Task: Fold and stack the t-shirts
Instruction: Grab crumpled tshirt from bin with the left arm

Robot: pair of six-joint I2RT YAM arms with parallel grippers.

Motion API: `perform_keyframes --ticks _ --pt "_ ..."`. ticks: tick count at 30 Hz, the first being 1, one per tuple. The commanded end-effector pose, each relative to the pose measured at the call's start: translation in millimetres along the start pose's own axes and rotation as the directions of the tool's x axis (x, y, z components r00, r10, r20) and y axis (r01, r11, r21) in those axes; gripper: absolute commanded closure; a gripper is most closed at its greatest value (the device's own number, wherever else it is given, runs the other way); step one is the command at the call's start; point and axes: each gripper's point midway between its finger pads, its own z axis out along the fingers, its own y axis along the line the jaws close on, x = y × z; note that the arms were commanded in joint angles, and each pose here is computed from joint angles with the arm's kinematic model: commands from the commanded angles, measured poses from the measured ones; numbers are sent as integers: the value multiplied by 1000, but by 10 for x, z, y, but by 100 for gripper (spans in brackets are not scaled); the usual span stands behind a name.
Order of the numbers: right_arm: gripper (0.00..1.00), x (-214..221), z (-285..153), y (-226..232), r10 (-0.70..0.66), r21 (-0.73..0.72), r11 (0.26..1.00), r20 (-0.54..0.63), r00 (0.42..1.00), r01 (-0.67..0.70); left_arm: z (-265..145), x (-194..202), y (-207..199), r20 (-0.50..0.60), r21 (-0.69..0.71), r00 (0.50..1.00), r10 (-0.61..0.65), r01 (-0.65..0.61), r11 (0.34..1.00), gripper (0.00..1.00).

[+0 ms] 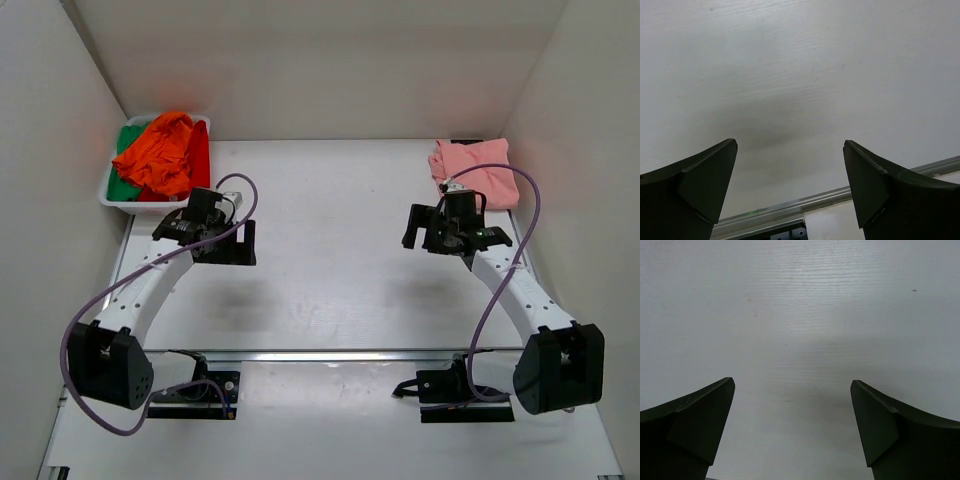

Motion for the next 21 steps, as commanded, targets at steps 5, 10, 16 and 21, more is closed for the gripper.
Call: perform_keyframes --ticks 5,10,16,21 --pt "1 -201 -75 -13 39 -38 999 93 995 -35 80 364 71 -36 -19 999 -29 28 999 1" --pt "1 -176 -40 0 37 -61 998 86 996 -31 -189 -318 514 199 -194 979 -36 75 978 1" --pt "1 -158 51 235 -8 -110 994 52 999 14 -237 -1793 1147 329 -280 930 -163 261 924 1" --pt "1 -221 128 232 -46 -115 992 49 998 51 -62 -2535 2001 459 -333 817 -349 522 785 2"
